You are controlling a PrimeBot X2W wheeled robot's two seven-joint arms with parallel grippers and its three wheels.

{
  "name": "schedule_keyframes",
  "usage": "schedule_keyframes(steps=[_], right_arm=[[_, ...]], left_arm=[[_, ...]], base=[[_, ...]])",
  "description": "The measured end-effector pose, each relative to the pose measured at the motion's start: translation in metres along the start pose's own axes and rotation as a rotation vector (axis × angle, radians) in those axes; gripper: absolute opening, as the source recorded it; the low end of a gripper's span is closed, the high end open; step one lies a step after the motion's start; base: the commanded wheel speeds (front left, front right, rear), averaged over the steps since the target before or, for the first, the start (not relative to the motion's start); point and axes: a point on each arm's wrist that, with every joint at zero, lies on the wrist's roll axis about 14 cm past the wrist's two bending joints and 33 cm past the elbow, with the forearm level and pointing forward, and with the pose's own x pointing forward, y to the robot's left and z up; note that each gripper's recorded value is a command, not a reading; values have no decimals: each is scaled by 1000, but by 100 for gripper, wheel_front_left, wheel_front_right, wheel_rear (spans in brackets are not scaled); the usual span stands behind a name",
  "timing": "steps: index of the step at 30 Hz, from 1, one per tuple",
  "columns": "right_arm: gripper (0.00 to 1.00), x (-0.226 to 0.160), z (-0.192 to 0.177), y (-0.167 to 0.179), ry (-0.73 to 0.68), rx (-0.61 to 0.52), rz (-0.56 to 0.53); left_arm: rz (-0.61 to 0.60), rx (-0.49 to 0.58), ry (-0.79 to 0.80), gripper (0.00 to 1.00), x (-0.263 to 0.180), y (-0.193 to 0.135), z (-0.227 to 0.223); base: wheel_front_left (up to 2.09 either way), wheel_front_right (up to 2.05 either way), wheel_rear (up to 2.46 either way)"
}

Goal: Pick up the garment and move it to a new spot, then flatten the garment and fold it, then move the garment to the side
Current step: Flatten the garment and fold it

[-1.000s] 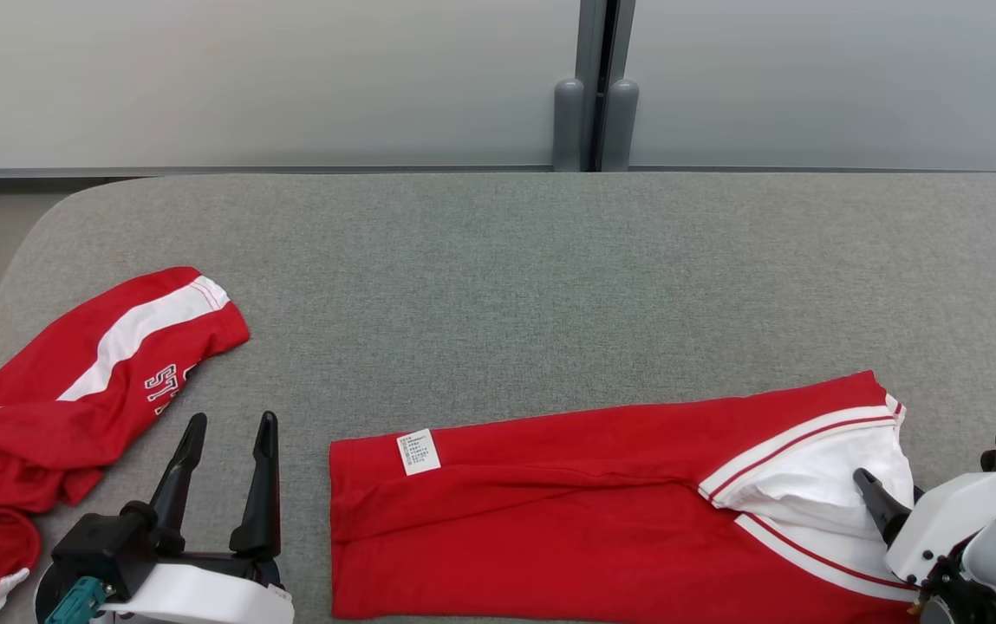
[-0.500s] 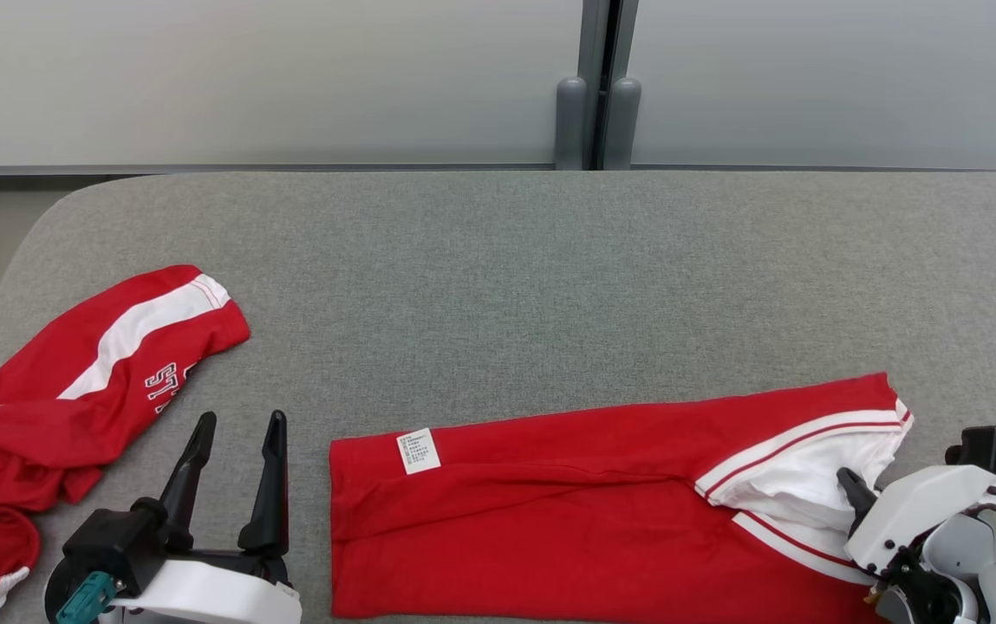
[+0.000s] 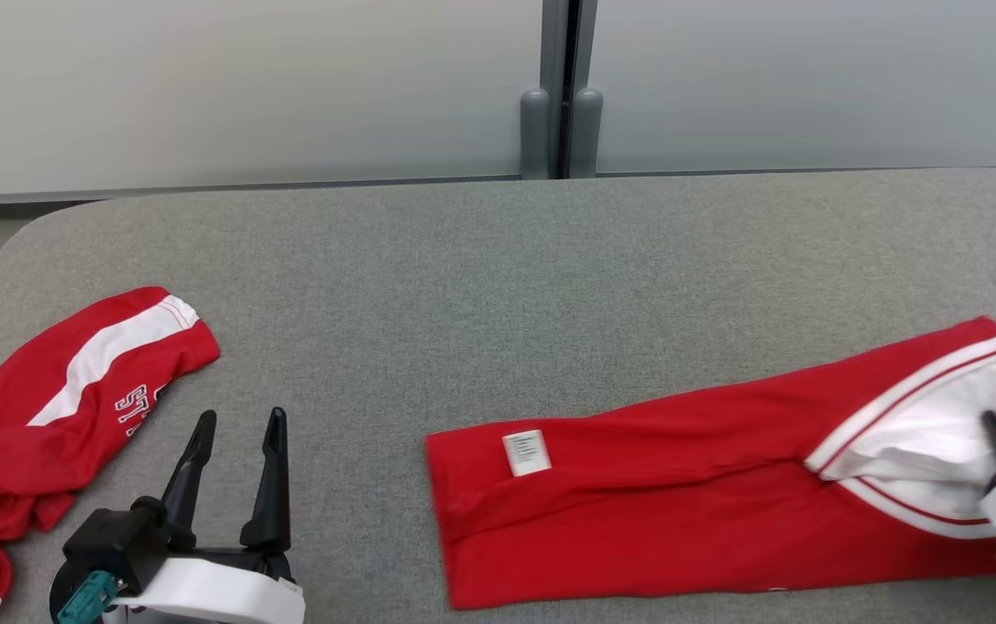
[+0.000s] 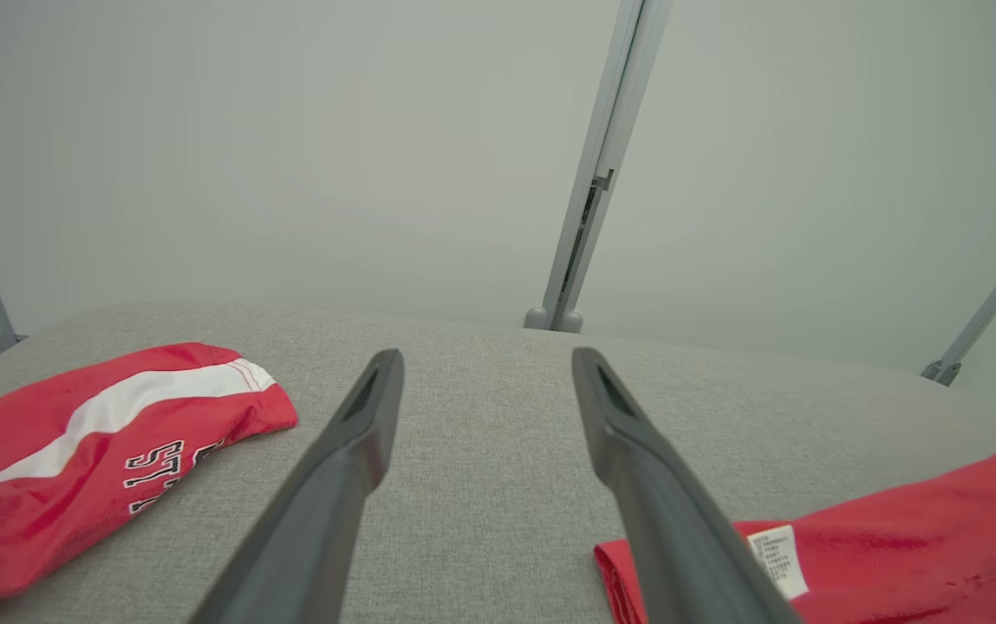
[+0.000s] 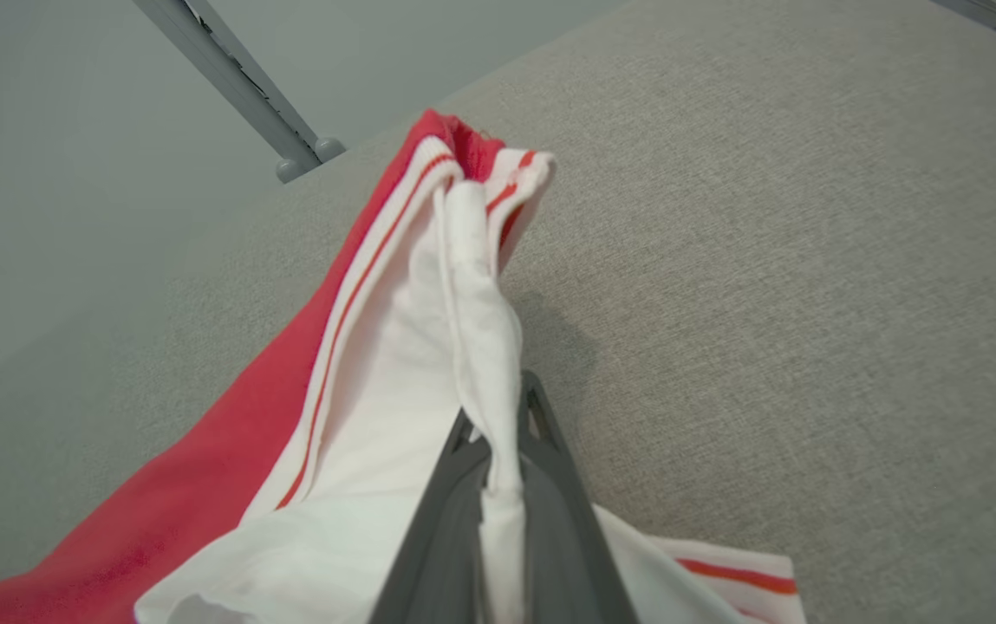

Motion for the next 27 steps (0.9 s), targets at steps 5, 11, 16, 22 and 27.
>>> schedule_keyframes(steps=[5,11,16,22,27], right_arm=[[0,-10,26,-16,-74,-27,-35],[0,-20,44,31,-133,-38,88],[0,-33,40,87,-132,-56,232],[0,-46,11,160,-46,-93,428],[0,-47,-35,216,103,-128,586]], left_arm=[[1,-24,-3,100,-1,-5,-2],[-7,-32,2,100,-2,-9,-5],[-9,-31,15,100,-3,-8,-10],[7,-36,10,100,-7,-3,-10],[70,-26,7,100,-18,17,-9]], base=[[0,0,0],[0,0,0],[0,0,0],[0,0,0],[0,0,0]])
